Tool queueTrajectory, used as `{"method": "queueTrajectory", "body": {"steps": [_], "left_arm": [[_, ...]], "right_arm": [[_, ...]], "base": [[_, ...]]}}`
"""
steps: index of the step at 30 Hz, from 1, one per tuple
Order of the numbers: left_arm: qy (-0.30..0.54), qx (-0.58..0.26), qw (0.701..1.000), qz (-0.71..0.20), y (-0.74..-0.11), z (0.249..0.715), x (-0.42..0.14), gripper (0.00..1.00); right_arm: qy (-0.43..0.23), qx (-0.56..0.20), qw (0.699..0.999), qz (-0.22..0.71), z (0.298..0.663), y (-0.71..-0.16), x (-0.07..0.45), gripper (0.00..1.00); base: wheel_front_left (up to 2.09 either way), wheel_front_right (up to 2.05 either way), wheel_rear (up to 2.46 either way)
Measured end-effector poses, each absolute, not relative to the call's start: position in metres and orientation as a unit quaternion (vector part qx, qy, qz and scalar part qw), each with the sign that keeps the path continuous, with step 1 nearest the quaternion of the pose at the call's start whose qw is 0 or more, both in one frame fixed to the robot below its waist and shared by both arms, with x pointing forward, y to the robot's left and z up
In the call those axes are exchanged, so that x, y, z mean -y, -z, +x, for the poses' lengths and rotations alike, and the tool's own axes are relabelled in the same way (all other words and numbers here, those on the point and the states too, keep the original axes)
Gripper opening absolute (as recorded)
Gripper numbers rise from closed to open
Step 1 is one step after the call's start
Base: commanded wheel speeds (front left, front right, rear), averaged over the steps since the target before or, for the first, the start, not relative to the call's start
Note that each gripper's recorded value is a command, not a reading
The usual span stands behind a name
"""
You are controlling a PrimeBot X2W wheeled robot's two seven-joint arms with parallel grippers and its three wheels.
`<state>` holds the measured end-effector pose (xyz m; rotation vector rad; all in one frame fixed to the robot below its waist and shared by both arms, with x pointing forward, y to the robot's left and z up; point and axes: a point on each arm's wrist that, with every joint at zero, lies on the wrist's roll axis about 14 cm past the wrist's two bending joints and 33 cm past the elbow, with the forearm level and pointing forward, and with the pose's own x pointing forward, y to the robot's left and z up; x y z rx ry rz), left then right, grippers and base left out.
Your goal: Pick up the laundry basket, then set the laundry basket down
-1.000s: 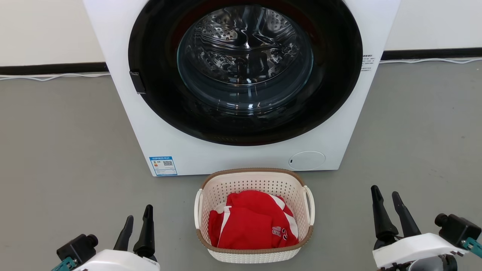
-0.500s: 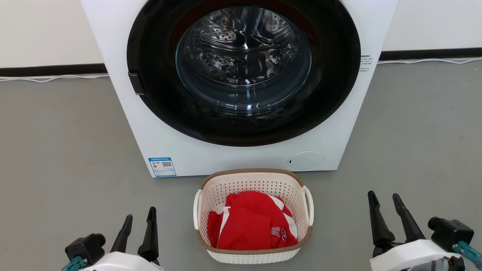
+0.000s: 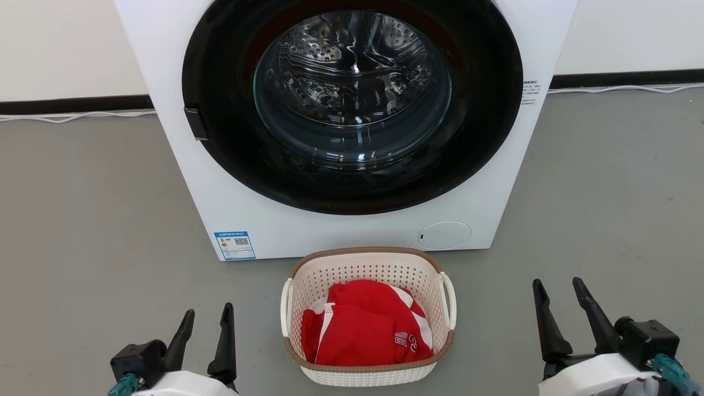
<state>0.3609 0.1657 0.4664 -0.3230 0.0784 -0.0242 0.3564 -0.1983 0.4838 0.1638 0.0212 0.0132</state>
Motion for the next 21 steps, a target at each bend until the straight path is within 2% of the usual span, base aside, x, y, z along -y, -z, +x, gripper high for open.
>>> {"method": "queueTrajectory", "body": {"steps": [21], "left_arm": [[0.039, -0.023, 0.997, -0.063, -0.4683, 0.3571, -0.1586, 1.0]], "right_arm": [[-0.025, 0.007, 0.999, -0.032, 0.3538, -0.4899, 0.1992, 1.0]], "base": [[0.0, 0.0, 0.0]]}}
